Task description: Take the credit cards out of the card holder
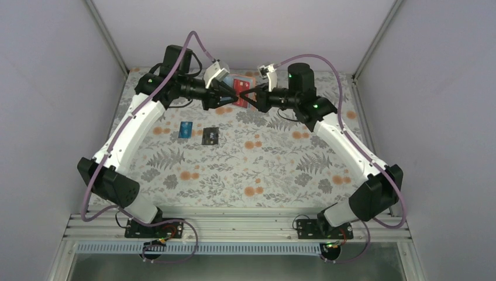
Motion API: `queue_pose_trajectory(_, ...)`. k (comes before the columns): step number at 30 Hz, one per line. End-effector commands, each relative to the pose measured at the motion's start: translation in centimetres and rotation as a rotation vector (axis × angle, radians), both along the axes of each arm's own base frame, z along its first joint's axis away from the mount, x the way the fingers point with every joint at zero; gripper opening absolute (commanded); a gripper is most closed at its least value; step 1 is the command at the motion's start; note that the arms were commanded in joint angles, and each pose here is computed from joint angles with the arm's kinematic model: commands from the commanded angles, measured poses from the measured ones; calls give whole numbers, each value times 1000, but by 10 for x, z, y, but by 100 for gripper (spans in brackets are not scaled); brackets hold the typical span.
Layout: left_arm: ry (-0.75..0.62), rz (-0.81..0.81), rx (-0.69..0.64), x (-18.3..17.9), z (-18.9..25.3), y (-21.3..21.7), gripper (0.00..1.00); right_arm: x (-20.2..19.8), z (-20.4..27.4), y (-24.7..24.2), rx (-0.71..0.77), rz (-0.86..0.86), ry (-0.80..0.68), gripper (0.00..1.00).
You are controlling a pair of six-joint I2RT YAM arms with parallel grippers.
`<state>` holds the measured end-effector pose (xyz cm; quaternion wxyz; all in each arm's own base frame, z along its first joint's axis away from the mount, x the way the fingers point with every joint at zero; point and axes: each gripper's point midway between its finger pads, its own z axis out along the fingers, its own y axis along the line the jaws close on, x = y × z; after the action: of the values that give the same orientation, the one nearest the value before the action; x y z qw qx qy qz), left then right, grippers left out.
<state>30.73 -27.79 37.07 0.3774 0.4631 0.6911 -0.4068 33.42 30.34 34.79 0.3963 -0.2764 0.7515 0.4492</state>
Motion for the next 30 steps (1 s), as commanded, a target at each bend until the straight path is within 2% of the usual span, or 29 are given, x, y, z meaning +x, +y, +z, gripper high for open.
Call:
queue_pose_trajectory(1,-4,9,-50,3,18,3,25,-35,39,8,93,174,-126,4)
queue_pose_trajectory(18,-33,36,-23,5,19,17,26,-66,65,5,126,288,-242,4)
queue_pose_trajectory(30,-37,-30,-42,-12,26,16,26,-85,78,2,154,352,-307,4)
